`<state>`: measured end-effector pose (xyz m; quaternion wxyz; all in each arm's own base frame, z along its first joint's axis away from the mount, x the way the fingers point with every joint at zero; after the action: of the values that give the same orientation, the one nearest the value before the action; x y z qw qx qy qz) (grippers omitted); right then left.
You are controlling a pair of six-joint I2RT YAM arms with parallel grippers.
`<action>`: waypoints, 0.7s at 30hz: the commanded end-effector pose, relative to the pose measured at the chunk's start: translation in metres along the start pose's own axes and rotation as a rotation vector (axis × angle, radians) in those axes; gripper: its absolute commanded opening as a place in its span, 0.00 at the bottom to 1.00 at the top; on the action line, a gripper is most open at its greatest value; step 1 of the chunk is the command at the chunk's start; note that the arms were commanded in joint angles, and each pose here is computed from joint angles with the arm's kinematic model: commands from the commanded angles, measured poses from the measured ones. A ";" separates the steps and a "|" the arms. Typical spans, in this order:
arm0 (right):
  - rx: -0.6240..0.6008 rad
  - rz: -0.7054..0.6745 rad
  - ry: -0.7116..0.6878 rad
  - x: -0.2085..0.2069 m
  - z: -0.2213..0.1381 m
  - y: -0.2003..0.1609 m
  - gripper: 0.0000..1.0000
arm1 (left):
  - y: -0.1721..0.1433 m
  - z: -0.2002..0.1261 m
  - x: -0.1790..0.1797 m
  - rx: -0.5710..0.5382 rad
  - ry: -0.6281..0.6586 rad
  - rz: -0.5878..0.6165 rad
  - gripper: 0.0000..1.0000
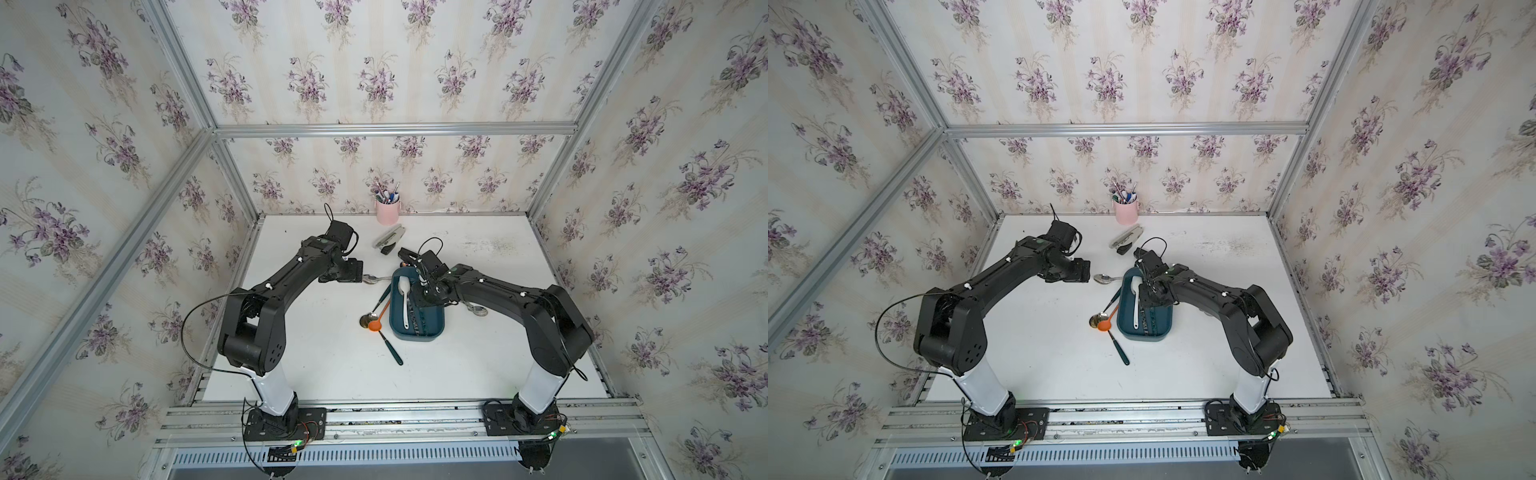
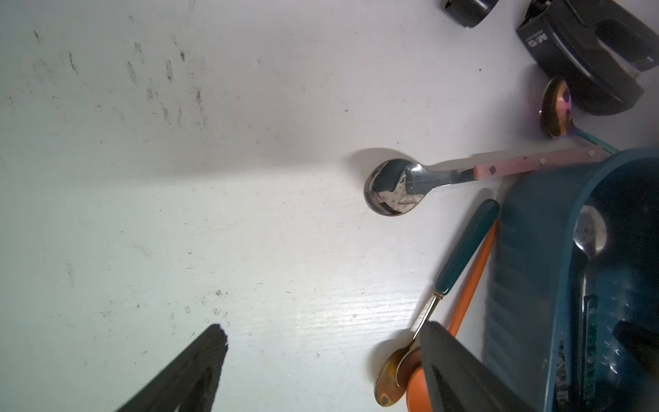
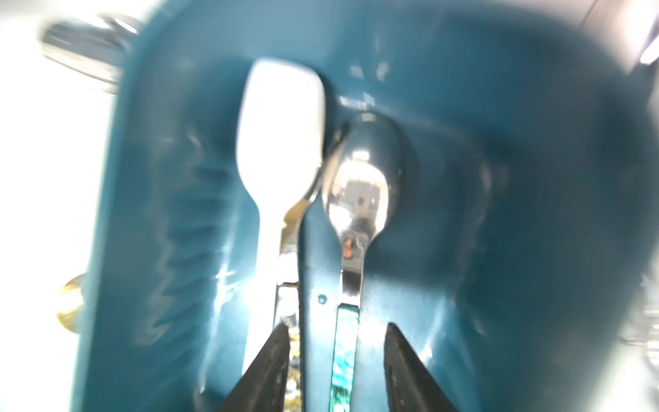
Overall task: Put the spoon into the storage box
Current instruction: Place the spoon in the storage box.
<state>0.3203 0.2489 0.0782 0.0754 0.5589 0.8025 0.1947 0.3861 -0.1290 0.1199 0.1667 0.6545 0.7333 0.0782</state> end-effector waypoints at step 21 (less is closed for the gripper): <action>0.062 -0.099 -0.069 -0.145 -0.016 -0.017 0.43 | 0.004 0.000 -0.008 0.016 -0.008 0.008 0.89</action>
<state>0.3561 0.1055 0.0813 0.1022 0.5612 0.8072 0.1521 0.3897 -0.1350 0.1223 0.1656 0.6578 0.7311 0.0733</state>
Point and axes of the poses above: each gripper's point midway between its finger pads, its own z axis out along the fingers, its own x axis along the line the jaws close on, y = z × x, the point moved 1 cm from there along -z, back along the fingers, and after that the axes turned 8 degrees about -z, right-handed, at the moved point
